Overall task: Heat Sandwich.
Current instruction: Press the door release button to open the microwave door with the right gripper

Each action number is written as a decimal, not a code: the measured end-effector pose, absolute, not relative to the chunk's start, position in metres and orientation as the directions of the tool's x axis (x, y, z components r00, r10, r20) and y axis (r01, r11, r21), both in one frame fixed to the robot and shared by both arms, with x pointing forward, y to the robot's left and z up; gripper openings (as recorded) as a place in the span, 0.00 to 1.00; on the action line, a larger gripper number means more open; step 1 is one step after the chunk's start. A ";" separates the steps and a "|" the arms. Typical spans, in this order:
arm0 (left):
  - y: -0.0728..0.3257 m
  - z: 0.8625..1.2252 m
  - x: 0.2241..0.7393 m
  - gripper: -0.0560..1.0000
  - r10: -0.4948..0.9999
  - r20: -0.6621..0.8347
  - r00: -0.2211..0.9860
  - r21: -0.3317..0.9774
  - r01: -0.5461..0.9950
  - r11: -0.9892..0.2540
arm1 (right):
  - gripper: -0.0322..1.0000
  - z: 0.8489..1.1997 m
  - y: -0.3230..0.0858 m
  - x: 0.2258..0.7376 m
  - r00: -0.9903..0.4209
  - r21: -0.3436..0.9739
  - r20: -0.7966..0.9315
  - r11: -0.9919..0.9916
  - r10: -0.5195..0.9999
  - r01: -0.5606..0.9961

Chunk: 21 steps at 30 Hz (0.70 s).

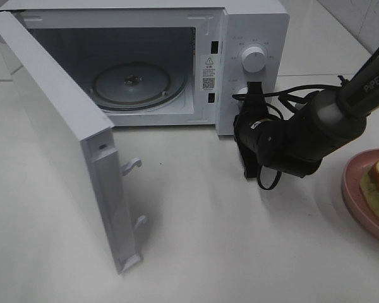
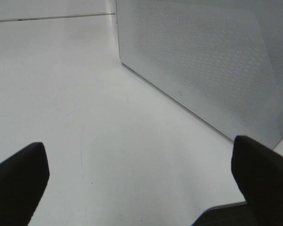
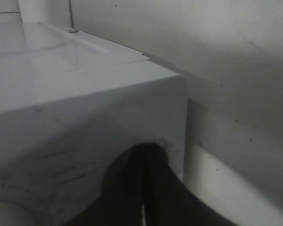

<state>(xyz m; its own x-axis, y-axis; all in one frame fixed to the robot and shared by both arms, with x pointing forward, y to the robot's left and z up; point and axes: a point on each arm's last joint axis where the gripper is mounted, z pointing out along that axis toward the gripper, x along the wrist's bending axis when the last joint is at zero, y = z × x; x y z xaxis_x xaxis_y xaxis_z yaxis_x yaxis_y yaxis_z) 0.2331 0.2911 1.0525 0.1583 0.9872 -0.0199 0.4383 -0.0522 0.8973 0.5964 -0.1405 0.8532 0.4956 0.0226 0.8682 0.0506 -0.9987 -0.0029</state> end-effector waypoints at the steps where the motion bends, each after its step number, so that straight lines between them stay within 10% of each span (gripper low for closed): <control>1: 0.291 1.053 0.233 0.99 0.987 -0.020 0.158 0.897 0.438 -0.052 | 0.04 0.853 -0.140 0.596 0.496 -0.003 0.868 -0.999 0.023 0.051; 21: 0.291 1.053 0.233 0.99 0.987 -0.020 0.158 0.897 0.438 -0.052 | 0.04 0.878 -0.148 0.572 0.493 -0.003 0.869 -0.997 0.037 0.080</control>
<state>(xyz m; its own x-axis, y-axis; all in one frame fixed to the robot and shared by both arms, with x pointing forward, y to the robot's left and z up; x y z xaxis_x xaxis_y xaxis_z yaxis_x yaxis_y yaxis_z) 0.2331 0.2911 1.0525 0.1583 0.9872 -0.0199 0.4383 -0.0522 0.8973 0.5716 -0.1481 0.8782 0.4930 0.0371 0.8692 0.0805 -0.9968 -0.0031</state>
